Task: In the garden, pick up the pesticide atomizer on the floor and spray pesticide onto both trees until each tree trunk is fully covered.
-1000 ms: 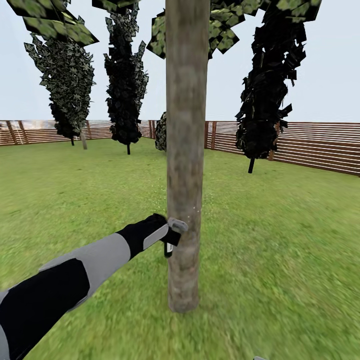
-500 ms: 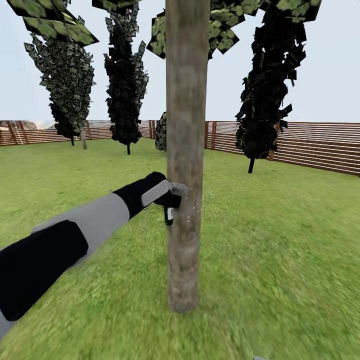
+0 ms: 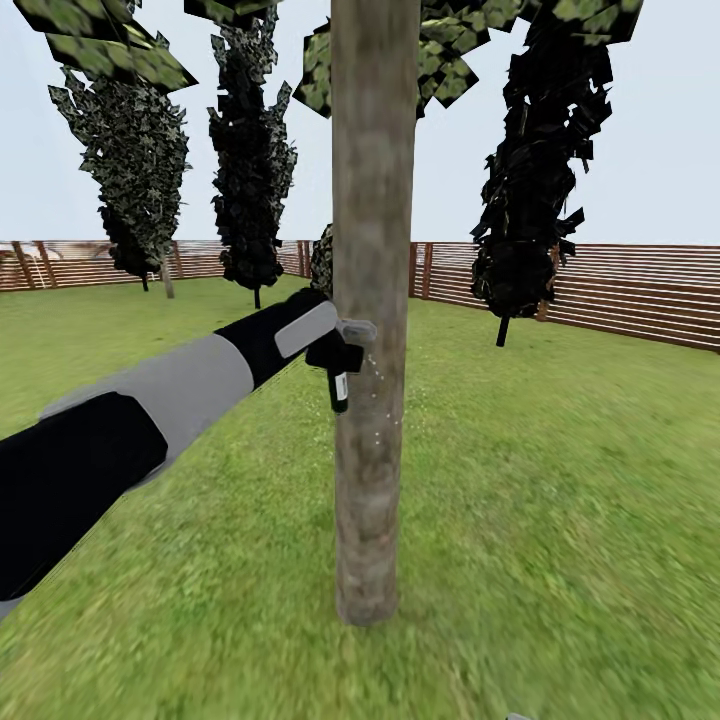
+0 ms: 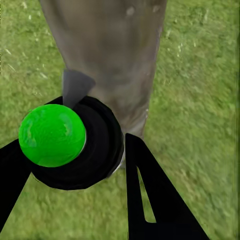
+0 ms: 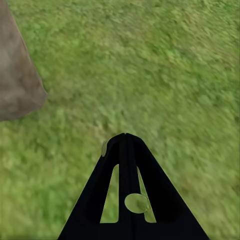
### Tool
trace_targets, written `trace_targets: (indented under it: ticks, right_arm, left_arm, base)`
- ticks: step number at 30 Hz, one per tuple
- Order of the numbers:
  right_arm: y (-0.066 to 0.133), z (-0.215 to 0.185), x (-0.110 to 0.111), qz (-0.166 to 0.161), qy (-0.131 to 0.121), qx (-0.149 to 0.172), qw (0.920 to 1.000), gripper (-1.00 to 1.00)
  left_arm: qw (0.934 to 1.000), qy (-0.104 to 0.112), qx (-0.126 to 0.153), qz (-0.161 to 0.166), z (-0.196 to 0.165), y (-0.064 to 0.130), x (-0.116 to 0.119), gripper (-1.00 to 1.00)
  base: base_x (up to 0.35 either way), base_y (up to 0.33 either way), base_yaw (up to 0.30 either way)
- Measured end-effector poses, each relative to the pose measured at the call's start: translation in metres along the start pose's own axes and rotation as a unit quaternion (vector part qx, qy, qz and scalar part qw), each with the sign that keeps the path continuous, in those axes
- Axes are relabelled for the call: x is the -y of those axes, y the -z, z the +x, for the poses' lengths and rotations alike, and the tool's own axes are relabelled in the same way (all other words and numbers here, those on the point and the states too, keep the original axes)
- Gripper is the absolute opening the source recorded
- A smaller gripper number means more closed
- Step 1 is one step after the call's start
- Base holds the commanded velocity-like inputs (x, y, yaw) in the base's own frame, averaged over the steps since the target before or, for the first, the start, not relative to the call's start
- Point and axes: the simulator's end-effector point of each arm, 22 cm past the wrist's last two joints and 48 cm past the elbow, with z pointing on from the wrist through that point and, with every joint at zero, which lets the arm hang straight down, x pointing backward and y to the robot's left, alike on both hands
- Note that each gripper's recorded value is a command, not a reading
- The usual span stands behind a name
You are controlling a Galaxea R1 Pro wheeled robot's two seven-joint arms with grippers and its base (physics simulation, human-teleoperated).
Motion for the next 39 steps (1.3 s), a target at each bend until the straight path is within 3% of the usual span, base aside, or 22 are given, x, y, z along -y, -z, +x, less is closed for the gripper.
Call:
trace_targets:
  ticks: [4,11,16,21,30,39]
  right_arm:
    - [0.0,0.0,0.0,0.0,0.0,0.0,1.0,-1.0]
    - [0.0,0.001,0.0,0.0,0.001,-0.001,1.0,-1.0]
    - [0.0,0.001,0.0,0.0,0.001,0.0,1.0,-1.0]
    - [0.0,0.001,0.0,0.0,0.001,0.0,1.0,-1.0]
    - [0.0,0.001,0.0,0.0,0.001,0.0,1.0,-1.0]
    - [0.0,0.0,0.0,0.0,0.001,0.0,1.0,-1.0]
  left_arm:
    - [0.9997,0.003,0.006,-0.022,-0.013,0.013,-0.007,-1.0]
    - [0.9998,0.008,0.013,-0.015,-0.029,0.029,-0.001,-1.0]
    - [0.9986,-0.013,0.022,0.046,-0.031,0.042,0.057,-1.0]
    - [0.9964,-0.026,0.023,0.078,-0.028,0.05,0.085,-1.0]
    - [0.9959,-0.028,0.023,0.082,-0.024,0.047,0.089,-1.0]
    - [0.9951,-0.011,-0.032,0.093,0.04,0.001,0.09,-1.0]
  base:
    - [0.0,0.0,0.0]
    - [0.0,0.0,0.0]
    - [0.0,0.0,0.0]
    - [0.0,0.0,0.0]
    - [0.0,0.0,0.0]
    - [0.0,0.0,0.0]
